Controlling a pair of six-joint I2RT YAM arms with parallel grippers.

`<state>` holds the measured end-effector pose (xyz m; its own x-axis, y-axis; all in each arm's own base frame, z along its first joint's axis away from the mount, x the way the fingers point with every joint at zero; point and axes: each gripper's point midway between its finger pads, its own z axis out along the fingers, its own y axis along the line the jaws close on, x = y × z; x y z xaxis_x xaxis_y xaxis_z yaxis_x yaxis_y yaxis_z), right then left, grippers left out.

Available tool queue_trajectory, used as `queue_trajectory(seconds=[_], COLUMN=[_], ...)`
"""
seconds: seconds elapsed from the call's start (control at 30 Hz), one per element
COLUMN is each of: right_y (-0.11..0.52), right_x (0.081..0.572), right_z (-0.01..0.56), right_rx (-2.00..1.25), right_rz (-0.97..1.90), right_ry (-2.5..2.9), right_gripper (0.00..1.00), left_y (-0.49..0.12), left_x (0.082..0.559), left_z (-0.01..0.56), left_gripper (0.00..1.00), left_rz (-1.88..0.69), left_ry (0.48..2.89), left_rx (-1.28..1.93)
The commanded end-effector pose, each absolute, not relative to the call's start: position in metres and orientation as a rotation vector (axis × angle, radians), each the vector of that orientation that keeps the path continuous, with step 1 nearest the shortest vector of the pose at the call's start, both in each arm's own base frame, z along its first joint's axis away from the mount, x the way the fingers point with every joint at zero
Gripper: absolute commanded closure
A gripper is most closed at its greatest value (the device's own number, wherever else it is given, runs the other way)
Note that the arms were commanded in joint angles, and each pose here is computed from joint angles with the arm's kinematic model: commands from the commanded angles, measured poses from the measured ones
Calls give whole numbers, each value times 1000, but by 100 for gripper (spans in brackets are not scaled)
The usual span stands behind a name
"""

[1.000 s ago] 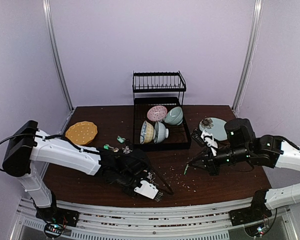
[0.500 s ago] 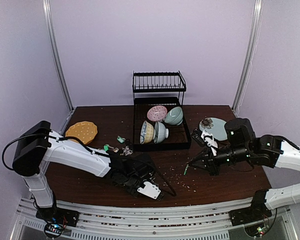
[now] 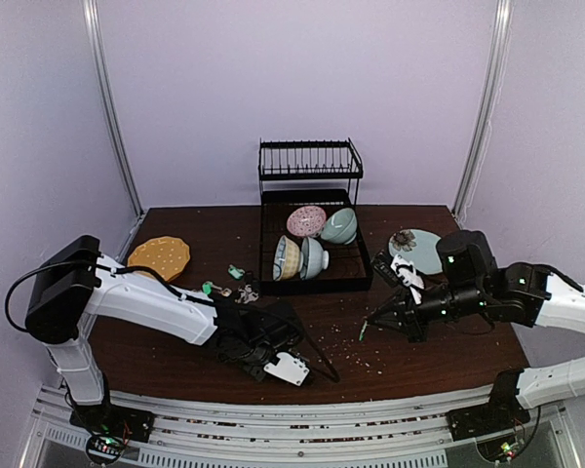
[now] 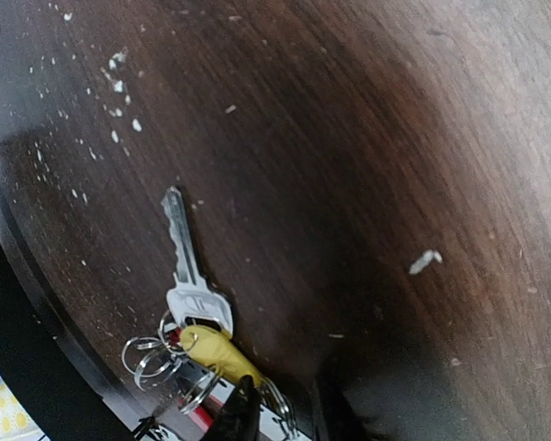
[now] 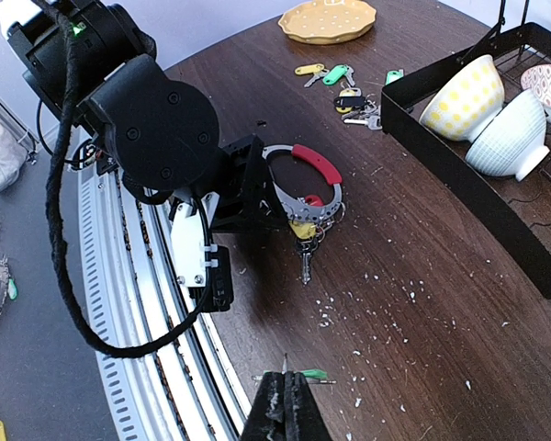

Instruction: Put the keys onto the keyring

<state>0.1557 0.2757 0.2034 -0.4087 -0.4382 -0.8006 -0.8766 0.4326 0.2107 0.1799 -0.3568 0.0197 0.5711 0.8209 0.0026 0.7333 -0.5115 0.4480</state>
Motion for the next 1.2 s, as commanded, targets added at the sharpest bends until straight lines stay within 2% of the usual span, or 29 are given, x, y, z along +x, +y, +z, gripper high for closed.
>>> queue_trajectory(seconds=[0.0,0.3,0.5,0.73,1.17], right_y=[277,278,278,281,294], right_x=[156,155,155,154,138], right_z=[207,211,213,221,242], right_rx=[-1108,-1110,-1104,-1105,-1162], right_rz=[846,865,867,885,1045], right_ry=[2011,1998,1998,1980,1897], right_gripper=[100,100,100,100,100], left_y=[-340,-347,-366,-406,-414], left_x=[183,195,196,167,107], left_z=[10,20,53,146,264], left_gripper=[79,99,100,100,100], left_rz=[389,438,340,-187,-917], left_ry=[1262,1299,1357,1416,1244], left_rx=[2469,2378,2236,1936,1515])
